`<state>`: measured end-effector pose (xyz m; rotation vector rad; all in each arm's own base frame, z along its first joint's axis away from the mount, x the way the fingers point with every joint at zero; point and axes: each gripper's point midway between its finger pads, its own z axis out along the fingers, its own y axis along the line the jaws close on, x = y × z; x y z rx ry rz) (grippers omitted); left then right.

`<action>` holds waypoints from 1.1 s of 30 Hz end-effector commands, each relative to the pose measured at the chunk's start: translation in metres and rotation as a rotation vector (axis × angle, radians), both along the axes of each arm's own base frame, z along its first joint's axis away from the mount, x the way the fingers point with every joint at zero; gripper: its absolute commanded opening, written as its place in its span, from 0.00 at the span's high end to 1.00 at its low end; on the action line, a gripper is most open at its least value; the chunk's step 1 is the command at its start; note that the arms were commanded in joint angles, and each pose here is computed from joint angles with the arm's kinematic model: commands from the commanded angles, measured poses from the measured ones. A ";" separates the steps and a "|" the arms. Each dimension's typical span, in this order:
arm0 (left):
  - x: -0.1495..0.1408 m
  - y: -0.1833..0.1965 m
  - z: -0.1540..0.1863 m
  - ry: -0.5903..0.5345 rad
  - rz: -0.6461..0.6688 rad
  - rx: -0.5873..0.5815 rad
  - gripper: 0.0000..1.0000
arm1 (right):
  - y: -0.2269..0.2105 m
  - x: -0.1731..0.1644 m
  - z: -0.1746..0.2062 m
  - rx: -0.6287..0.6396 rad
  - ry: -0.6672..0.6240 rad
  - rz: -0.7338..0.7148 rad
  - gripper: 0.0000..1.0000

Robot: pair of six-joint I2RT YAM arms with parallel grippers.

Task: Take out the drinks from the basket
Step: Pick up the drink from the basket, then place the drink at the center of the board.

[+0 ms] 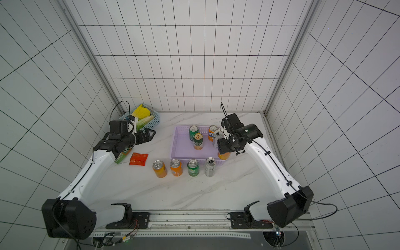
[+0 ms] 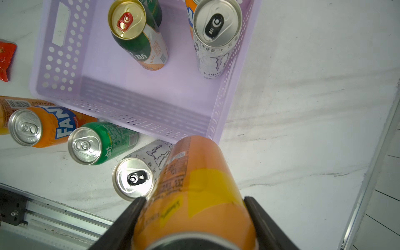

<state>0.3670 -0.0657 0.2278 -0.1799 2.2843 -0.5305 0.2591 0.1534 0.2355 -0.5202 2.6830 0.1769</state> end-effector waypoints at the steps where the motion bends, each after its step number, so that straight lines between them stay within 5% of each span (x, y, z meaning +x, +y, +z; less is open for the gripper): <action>1: 0.003 -0.001 0.000 -0.014 -0.013 0.009 0.02 | -0.006 -0.010 -0.005 -0.007 0.005 -0.023 0.39; 33: 0.004 0.000 -0.001 -0.011 -0.011 0.012 0.02 | -0.027 -0.020 -0.087 -0.063 0.049 -0.118 0.38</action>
